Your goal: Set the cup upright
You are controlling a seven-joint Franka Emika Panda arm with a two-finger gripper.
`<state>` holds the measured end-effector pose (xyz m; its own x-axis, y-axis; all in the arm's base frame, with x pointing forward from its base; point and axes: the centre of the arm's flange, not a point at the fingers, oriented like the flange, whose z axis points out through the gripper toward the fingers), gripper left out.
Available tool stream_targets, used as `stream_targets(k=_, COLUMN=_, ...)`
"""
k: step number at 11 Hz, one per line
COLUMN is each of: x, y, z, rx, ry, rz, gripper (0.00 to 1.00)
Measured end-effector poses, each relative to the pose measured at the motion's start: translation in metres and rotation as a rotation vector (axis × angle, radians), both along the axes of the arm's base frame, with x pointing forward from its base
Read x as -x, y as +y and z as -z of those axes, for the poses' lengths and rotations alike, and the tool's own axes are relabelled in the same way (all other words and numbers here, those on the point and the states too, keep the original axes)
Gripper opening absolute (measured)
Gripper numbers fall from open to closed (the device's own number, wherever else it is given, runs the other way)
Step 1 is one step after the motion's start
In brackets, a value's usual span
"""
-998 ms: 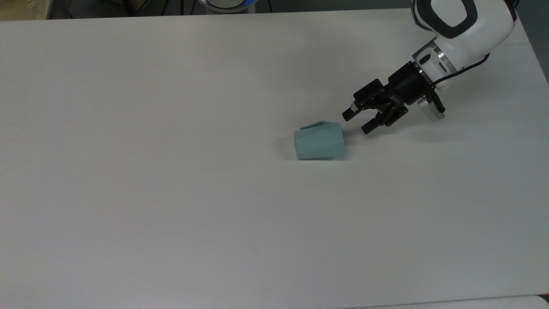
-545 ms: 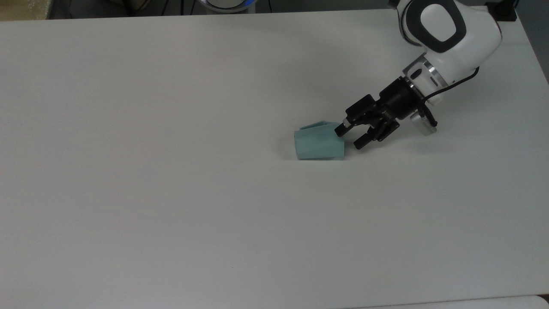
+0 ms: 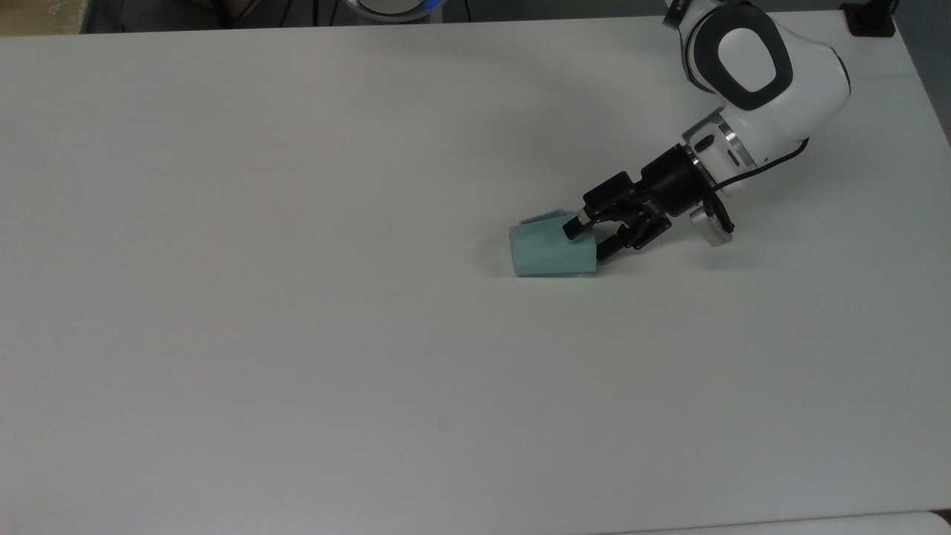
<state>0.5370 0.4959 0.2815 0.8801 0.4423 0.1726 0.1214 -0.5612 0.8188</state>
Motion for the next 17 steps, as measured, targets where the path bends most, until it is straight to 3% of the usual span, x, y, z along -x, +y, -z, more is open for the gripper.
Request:
stream_targets(k=6, x=0.000, y=-0.008, z=0.011, rx=0.037, ry=0.003, rz=0.002, gripper=0.93)
stream_targets(k=7, x=-0.001, y=-0.009, z=0.011, rx=0.038, ry=0.002, rz=0.003, gripper=0.85)
stream_targets(k=8, x=-0.001, y=-0.010, z=0.011, rx=0.039, ry=0.000, rz=0.004, gripper=0.71)
stream_targets(k=10, x=-0.004, y=-0.012, z=0.008, rx=0.046, ry=-0.010, rz=0.005, gripper=0.59)
stream_targets(k=13, x=-0.008, y=-0.020, z=-0.002, rx=0.095, ry=-0.037, rz=0.026, gripper=0.17)
stream_targets(k=17, x=-0.007, y=-0.029, z=0.002, rx=0.140, ry=-0.041, rz=0.040, gripper=0.14)
